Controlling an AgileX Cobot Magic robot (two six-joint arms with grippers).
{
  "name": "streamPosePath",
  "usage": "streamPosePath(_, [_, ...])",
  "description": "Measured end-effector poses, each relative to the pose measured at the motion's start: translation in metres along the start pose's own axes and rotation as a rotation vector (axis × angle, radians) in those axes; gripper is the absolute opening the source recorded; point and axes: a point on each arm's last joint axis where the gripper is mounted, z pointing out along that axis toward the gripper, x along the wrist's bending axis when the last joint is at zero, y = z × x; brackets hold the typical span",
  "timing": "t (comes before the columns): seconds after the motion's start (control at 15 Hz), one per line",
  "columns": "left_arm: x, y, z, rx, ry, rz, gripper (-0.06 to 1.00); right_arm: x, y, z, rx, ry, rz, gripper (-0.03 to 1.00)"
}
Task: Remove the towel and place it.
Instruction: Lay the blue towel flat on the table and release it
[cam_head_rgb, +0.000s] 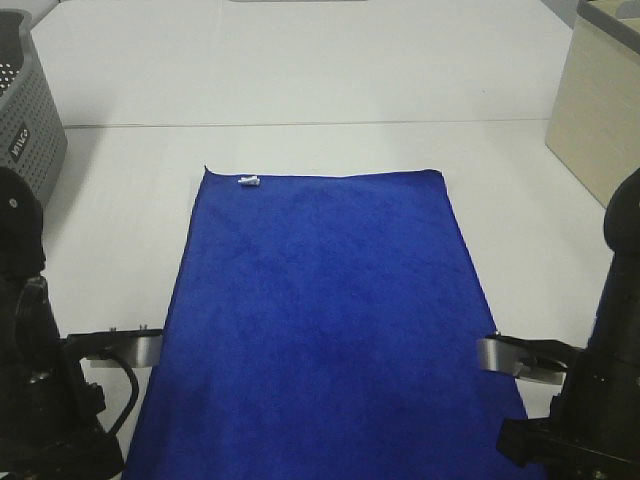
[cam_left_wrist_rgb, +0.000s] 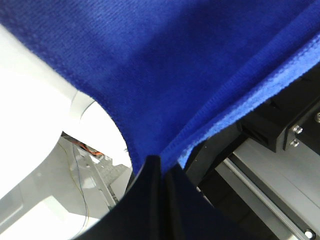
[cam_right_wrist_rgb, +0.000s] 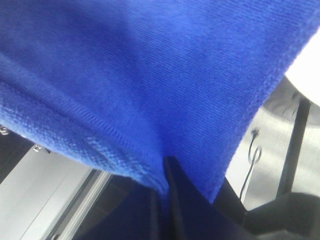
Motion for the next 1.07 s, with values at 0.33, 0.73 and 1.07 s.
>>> streamPosePath(0.33, [0.0095,0.0066,0.0130,0.030,0.001,-0.027,0.00,-0.0076,0.0132,0.0149,0.047,0.025,0.014,0.02])
streamPosePath(0.73, [0.0092,0.0063,0.0130,0.033,-0.002,-0.028,0.00,-0.0081,0.0132,0.0147,0.046,0.027,0.017,0.02])
streamPosePath(1.07, [0.0074,0.0046,0.0130,0.052,-0.021,-0.032,0.00,-0.0078,0.0123,0.0147,0.056,0.031,0.017,0.02])
